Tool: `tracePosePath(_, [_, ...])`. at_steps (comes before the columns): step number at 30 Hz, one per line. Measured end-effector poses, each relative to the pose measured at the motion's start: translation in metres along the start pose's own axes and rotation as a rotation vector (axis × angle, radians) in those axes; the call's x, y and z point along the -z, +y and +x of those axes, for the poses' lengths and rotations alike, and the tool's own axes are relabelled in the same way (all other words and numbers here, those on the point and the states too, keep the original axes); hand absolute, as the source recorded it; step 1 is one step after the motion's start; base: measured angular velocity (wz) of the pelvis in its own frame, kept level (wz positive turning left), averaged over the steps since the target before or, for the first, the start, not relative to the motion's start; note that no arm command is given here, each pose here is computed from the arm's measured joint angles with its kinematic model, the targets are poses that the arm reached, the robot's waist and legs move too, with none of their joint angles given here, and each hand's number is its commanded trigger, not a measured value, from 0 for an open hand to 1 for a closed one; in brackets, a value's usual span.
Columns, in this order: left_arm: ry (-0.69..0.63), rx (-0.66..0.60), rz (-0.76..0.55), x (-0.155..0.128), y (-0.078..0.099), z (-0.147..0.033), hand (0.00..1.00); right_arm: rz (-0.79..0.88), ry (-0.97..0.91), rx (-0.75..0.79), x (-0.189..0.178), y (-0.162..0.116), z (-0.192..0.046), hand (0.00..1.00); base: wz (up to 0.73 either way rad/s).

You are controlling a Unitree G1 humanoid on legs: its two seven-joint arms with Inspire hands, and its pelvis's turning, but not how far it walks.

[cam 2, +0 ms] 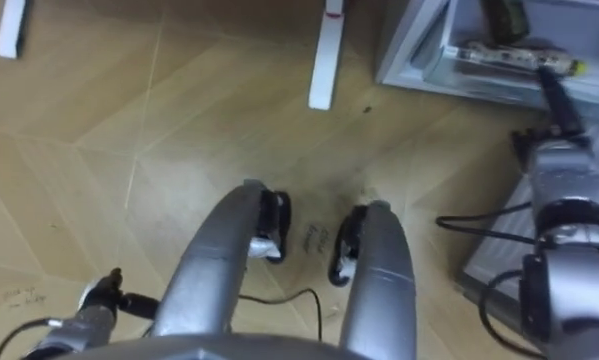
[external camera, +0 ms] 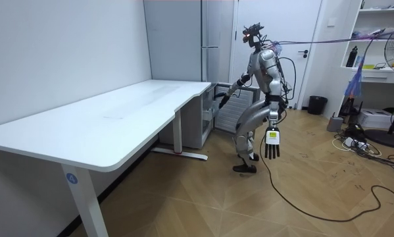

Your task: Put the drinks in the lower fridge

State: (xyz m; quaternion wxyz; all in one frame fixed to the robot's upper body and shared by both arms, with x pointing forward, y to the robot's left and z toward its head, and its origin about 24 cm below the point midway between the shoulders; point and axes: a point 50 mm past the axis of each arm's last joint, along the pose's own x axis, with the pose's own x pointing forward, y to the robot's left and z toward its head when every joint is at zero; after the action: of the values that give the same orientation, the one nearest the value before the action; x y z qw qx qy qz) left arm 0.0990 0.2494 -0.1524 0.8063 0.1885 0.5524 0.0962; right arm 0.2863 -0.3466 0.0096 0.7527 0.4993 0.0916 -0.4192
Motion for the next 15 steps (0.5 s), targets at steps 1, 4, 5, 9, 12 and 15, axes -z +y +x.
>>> tracePosePath(1, [-0.002, -0.001, 0.000, 0.000, 0.000, 0.000, 0.00, -0.002, -0.002, -0.008, -0.001, 0.002, 0.000, 0.00, 0.11])
tracePosePath(4, [-0.021, -0.004, -0.006, 0.000, 0.002, -0.001, 0.00, -0.001, -0.012, -0.058, -0.005, 0.018, -0.002, 0.00, 0.11])
tracePosePath(5, [-0.030, -0.005, -0.018, -0.001, 0.003, -0.001, 0.00, -0.001, -0.013, -0.056, -0.005, 0.023, -0.002, 0.00, 0.07])
tracePosePath(9, [-0.037, 0.001, -0.036, -0.002, 0.003, -0.001, 0.00, -0.023, -0.024, -0.064, -0.007, 0.026, -0.003, 0.00, 0.03])
tracePosePath(12, [-0.049, 0.000, -0.037, 0.000, 0.006, -0.001, 0.00, -0.044, -0.039, -0.064, -0.011, 0.031, -0.003, 0.00, 0.00])
tracePosePath(15, [-0.029, -0.005, -0.041, 0.011, 0.008, -0.003, 0.00, -0.051, -0.059, -0.058, -0.014, 0.034, -0.004, 0.00, 0.00])
